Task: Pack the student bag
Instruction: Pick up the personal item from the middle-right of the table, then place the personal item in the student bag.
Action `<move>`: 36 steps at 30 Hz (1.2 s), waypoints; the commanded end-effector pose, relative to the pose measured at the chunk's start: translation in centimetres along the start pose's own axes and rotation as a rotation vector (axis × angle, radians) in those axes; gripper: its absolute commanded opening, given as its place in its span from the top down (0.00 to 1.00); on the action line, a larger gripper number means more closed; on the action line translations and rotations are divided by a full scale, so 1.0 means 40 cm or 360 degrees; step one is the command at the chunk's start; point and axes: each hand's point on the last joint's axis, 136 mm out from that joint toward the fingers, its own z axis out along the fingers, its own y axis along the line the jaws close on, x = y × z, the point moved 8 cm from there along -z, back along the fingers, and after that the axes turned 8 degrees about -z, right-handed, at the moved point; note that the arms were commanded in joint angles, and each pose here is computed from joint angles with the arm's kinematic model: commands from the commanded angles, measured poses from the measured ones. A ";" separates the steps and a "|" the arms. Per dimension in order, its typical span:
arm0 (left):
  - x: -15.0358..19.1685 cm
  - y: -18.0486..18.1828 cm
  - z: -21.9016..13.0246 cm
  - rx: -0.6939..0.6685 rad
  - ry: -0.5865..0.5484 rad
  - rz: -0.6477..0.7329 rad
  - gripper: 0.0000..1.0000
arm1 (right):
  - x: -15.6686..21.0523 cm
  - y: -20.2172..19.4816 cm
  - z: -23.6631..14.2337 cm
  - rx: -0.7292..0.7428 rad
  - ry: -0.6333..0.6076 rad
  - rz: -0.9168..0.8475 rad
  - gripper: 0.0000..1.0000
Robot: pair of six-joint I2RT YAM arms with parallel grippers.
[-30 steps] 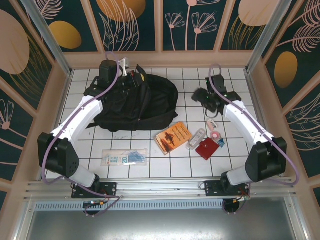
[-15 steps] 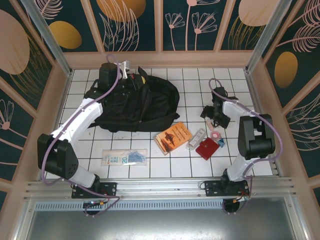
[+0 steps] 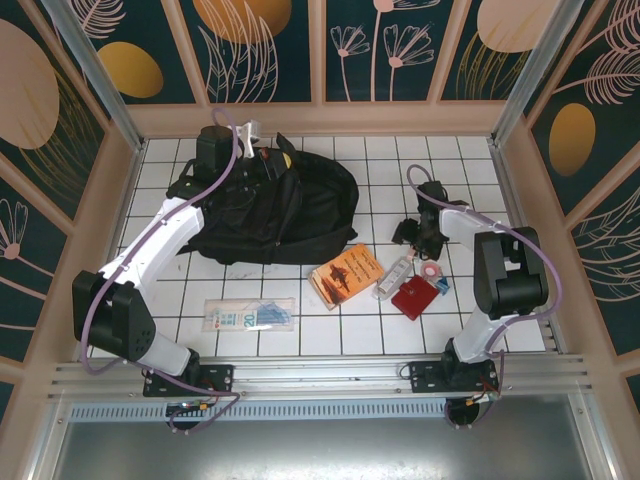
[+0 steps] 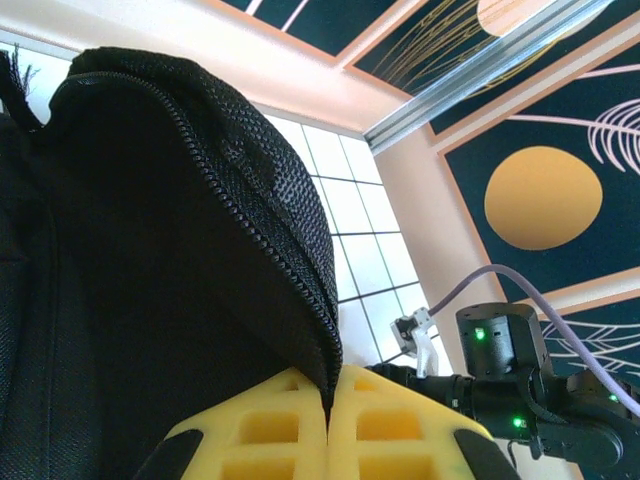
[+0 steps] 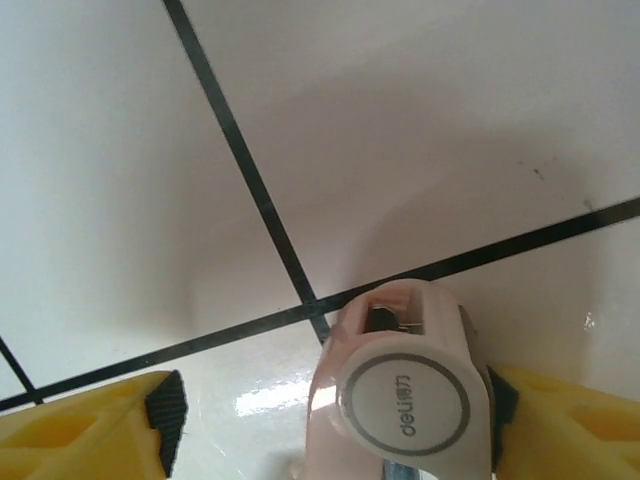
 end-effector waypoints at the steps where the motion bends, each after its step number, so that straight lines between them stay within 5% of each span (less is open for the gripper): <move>1: -0.031 -0.063 -0.035 0.0170 -0.0107 0.0112 1.00 | 0.016 -0.002 0.018 0.0087 0.0039 -0.0007 0.32; 7: -0.032 -0.064 -0.037 0.0161 -0.0114 0.0116 1.00 | 0.005 -0.005 0.015 0.0147 0.0021 0.0010 0.59; 20: -0.045 -0.079 -0.042 0.0147 -0.0114 0.0127 1.00 | -0.063 0.055 -0.154 -0.0034 -0.0203 0.0028 0.71; 28: -0.056 -0.101 -0.050 0.0152 -0.0106 0.0143 1.00 | -0.110 0.296 -0.385 -0.0501 -0.0476 -0.0191 0.71; 36: -0.083 -0.137 -0.059 0.0182 -0.0123 0.0143 1.00 | -0.154 0.565 -0.384 -0.0821 -0.0406 -0.0392 0.71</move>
